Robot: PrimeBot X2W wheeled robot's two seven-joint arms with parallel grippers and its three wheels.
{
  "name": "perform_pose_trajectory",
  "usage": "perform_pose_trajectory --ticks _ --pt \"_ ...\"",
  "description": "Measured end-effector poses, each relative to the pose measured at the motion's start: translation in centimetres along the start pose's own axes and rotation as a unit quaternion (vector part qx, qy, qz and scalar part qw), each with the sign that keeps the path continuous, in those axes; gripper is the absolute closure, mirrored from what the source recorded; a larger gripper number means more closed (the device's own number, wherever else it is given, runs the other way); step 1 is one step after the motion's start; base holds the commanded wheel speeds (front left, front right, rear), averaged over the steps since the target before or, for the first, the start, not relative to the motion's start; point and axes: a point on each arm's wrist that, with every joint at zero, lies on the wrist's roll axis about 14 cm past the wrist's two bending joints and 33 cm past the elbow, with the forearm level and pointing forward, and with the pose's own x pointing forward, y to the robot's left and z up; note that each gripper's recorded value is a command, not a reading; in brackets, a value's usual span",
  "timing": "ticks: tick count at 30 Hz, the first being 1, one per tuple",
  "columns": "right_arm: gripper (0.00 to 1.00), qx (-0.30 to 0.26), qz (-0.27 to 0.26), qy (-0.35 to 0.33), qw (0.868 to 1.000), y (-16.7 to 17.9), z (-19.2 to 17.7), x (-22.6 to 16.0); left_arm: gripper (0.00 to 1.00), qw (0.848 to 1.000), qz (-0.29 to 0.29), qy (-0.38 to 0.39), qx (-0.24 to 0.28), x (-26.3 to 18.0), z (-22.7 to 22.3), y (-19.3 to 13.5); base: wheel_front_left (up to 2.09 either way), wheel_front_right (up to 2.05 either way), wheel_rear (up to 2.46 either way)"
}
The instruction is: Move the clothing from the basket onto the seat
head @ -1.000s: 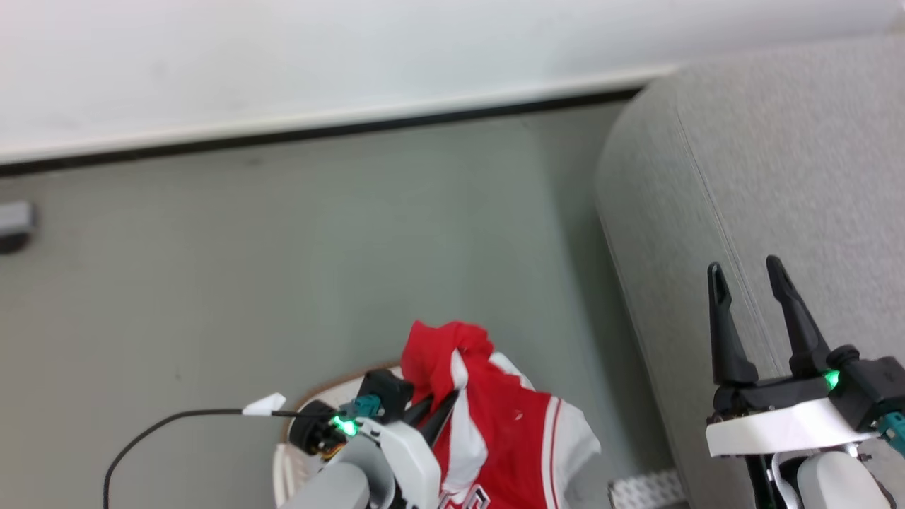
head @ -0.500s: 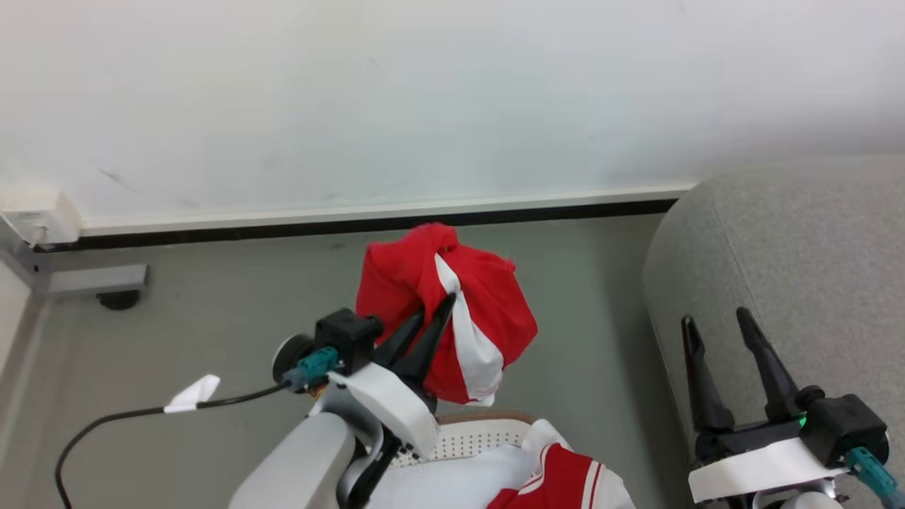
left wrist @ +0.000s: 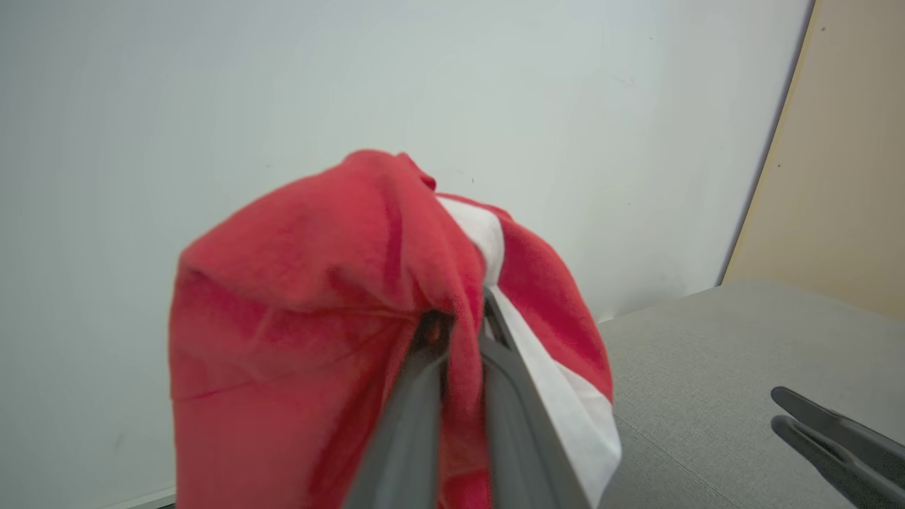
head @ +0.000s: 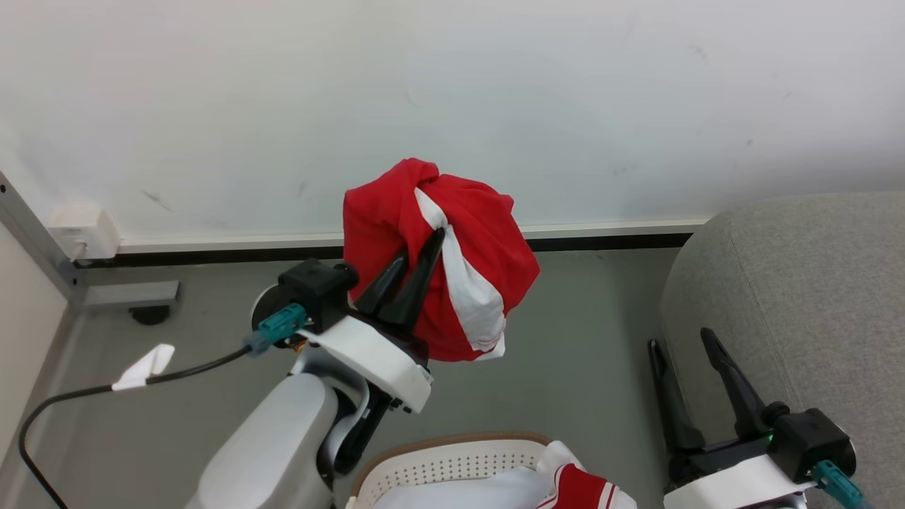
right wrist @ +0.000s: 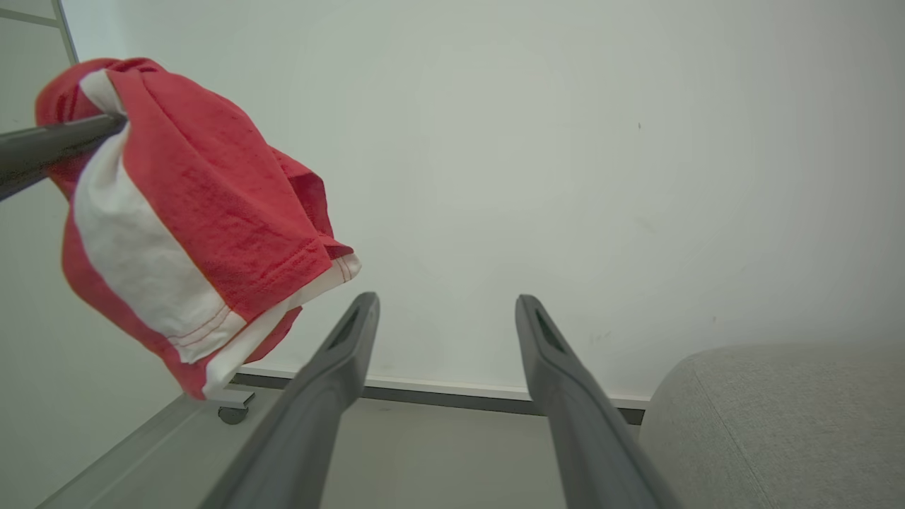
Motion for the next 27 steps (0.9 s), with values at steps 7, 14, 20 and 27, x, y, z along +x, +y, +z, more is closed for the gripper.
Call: perform_pose_trajectory --ticks 7,14,20,27 --pt "0.0 0.001 0.031 0.015 0.999 1.7 -0.9 0.2 1.0 1.0 0.006 0.007 -0.002 -0.4 -0.2 0.4 0.0 0.0 0.0" --pt "0.0 0.001 0.08 0.031 0.996 4.3 -1.8 0.7 1.0 1.0 0.006 0.016 -0.003 -0.6 -0.8 0.4 0.0 0.0 0.0" --pt "0.0 -0.004 0.159 0.067 0.985 8.4 -3.8 0.2 1.0 1.0 0.005 0.023 -0.003 -0.7 -1.1 0.3 0.0 0.0 0.0" --pt "0.0 -0.016 0.222 0.107 0.969 11.7 -6.1 0.2 1.0 1.0 0.001 0.027 -0.01 -1.0 -1.1 -0.5 0.0 0.0 0.0"
